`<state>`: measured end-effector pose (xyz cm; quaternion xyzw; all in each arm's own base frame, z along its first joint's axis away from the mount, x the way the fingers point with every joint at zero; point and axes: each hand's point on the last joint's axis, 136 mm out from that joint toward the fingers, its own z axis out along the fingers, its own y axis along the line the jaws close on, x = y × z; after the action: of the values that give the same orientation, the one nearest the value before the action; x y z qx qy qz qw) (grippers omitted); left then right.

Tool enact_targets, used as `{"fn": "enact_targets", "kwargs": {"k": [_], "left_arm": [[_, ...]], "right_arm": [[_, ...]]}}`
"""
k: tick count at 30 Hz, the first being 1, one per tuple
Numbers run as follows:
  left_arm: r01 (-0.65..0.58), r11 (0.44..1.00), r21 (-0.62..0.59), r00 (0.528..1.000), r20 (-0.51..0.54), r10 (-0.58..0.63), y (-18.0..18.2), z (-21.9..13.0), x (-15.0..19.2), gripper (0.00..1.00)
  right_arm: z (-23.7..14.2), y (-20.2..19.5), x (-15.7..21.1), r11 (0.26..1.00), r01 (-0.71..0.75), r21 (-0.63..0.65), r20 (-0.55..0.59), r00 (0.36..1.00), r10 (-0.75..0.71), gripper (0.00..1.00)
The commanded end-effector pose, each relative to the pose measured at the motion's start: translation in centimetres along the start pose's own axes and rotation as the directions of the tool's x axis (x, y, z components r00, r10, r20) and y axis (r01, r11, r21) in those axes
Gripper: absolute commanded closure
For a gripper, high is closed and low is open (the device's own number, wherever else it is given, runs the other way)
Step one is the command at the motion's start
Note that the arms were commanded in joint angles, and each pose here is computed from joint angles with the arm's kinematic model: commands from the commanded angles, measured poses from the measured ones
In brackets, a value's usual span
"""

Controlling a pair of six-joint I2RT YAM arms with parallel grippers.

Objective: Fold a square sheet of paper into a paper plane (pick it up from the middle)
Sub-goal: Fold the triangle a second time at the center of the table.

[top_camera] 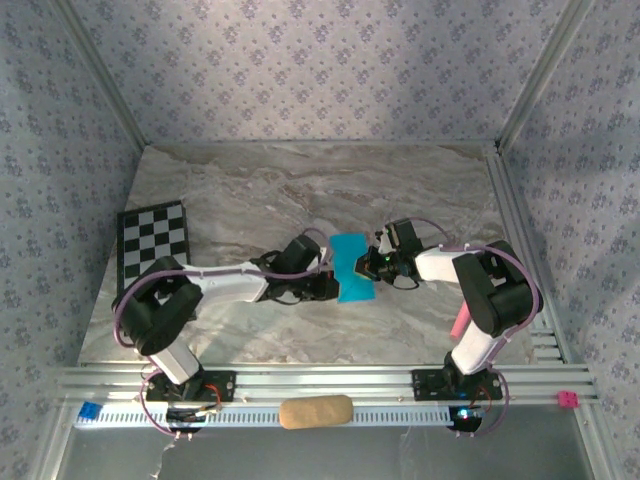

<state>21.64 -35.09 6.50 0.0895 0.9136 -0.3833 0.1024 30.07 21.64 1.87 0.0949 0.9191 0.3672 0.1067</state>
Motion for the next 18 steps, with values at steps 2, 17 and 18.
{"fn": "enact_targets", "kwargs": {"k": [2, 17, 18], "left_arm": [[-0.014, 0.998, 0.056, 1.000, 0.018, 0.013, -1.8, 0.8, -3.1, 0.97], [0.022, 0.993, -0.116, 0.993, -0.112, -0.035, 3.5, 5.1, 0.1, 1.00], [0.025, 0.991, -0.132, 0.993, -0.111, -0.040, 4.0, 5.1, 0.5, 1.00]], "right_arm": [[0.0, -4.3, 2.1, 0.984, -0.076, 0.158, -0.035, 0.996, 0.082, 1.00], [-0.1, -2.1, 1.3, 0.996, -0.045, 0.076, -0.042, 0.998, 0.048, 0.98], [-0.4, -1.6, 1.1, 0.997, -0.031, 0.071, -0.038, 0.999, 0.034, 0.98]]}}
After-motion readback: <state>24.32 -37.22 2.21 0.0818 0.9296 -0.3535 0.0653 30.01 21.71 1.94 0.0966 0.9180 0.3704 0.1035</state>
